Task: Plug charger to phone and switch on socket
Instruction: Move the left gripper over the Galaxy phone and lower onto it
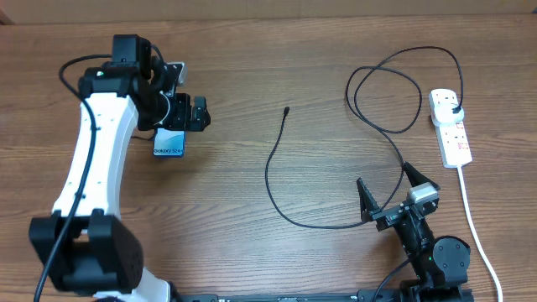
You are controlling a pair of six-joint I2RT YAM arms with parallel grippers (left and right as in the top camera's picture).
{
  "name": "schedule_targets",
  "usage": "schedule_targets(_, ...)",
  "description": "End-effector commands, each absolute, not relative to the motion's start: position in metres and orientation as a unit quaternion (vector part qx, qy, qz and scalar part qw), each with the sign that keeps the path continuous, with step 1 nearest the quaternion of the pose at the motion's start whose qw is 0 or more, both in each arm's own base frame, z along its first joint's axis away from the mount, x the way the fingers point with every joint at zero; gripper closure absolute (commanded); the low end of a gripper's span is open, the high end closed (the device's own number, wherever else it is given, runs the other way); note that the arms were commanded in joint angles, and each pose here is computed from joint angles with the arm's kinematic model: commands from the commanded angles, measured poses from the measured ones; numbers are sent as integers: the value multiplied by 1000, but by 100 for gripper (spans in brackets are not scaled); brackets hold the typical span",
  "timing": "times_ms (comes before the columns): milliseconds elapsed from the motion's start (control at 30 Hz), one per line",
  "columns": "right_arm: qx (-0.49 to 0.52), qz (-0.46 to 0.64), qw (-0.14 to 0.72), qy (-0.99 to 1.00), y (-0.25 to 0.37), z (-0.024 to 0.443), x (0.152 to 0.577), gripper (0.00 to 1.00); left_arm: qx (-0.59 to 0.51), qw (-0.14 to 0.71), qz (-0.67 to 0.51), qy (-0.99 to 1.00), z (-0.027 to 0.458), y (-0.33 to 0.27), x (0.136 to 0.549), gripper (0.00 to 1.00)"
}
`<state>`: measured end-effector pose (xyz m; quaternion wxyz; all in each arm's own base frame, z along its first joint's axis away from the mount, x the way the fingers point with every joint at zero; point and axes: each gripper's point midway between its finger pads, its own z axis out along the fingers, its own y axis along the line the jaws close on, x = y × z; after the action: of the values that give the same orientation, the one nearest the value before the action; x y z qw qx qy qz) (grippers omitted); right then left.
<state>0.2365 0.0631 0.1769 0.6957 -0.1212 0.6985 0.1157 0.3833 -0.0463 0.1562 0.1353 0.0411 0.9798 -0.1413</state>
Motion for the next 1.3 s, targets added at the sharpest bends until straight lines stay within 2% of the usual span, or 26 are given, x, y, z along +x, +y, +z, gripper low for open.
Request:
schedule_targets(0, -121, 116, 697, 697, 63, 175, 237, 0, 28, 139, -98, 985, 144, -28, 400, 1)
schedule_targets(200, -121, 116, 697, 697, 63, 175, 237, 0, 13, 120, -7, 993, 101, 4, 420, 0)
schedule_targets(567, -121, 116, 697, 697, 63, 175, 237, 0, 44, 53, 14, 998, 28, 12, 424, 0)
schedule_targets(1167, -121, 116, 697, 697, 63, 175, 237, 0, 32, 71, 33, 996, 10, 27, 440, 0)
schedule_targets(1267, -121, 116, 697, 697, 63, 175, 237, 0, 32, 74, 33, 996, 10, 27, 441, 4)
